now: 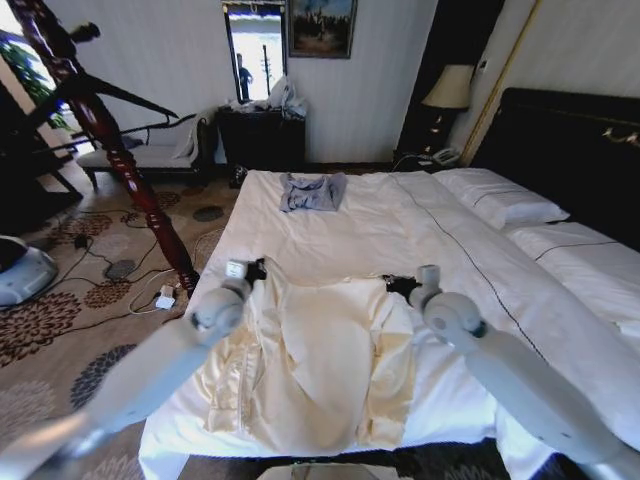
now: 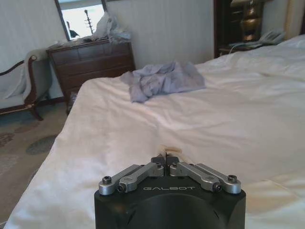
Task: Pick up the clothes from the bed and hang them on the clothes hanger.
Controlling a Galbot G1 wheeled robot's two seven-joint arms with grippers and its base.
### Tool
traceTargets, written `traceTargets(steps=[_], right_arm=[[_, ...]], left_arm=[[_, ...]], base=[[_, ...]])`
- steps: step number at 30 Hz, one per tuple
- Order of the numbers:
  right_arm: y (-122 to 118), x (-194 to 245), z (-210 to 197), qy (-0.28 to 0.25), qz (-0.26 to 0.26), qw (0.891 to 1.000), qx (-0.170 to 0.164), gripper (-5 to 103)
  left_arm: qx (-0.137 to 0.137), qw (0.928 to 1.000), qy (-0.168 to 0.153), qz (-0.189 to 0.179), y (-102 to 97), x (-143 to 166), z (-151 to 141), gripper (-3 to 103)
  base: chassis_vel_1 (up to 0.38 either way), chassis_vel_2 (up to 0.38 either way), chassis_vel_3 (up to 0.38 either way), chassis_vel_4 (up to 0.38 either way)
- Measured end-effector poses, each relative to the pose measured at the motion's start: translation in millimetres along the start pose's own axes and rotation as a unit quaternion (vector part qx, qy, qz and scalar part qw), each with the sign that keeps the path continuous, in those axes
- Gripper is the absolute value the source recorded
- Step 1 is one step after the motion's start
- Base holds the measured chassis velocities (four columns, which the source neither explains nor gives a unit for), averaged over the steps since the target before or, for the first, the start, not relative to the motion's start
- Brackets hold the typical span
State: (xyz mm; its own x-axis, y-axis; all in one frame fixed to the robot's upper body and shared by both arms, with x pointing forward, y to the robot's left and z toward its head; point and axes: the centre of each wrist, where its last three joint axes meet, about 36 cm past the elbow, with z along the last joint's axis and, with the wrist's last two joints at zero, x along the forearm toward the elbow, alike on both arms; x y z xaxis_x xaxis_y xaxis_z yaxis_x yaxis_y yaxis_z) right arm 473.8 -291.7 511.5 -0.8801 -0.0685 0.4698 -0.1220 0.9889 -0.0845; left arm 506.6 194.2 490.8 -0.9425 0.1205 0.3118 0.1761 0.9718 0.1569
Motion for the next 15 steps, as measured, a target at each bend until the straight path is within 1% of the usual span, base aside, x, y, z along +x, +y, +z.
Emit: traceTargets(steps=[5,8,10,12,14,15], right_arm=[[0.1,-7.7,-2.6,-0.007,0.005,1.000,-0.001,1],[7.4,-23.6,-16.9,-0.023,0.003,1.000,-0.002,1],[9.2,-27.6,-19.6,-0.026,0.002,1.000,-0.002,1],[20.5,-52.2,-31.3,-0.029,-0.004,1.000,-0.001,1],[28.6,-72.1,-37.5,-0.025,-0.004,1.000,-0.001,1],[28.6,-72.1,-37.5,-0.025,-0.004,1.000,-0.001,1]], left_arm=[[0.002,1.0000,0.001,-0.010,3.4,-10.3,1.9,1],[0.004,0.9996,0.000,-0.027,13.7,-25.4,-4.4,1],[0.005,0.9995,0.000,-0.030,15.9,-29.5,-5.9,1],[0.002,0.9990,-0.004,-0.044,24.8,-50.4,-15.4,1],[-0.003,0.9986,-0.012,-0.052,28.9,-68.2,-27.0,1],[-0.003,0.9986,-0.012,-0.052,28.9,-68.2,-27.0,1]], base=[[0.000,0.000,0.000,0.000],[0.000,0.000,0.000,0.000],[0.000,0.000,0.000,0.000],[0.000,0.000,0.000,0.000],[0.000,0.000,0.000,0.000],[0.000,0.000,0.000,0.000]])
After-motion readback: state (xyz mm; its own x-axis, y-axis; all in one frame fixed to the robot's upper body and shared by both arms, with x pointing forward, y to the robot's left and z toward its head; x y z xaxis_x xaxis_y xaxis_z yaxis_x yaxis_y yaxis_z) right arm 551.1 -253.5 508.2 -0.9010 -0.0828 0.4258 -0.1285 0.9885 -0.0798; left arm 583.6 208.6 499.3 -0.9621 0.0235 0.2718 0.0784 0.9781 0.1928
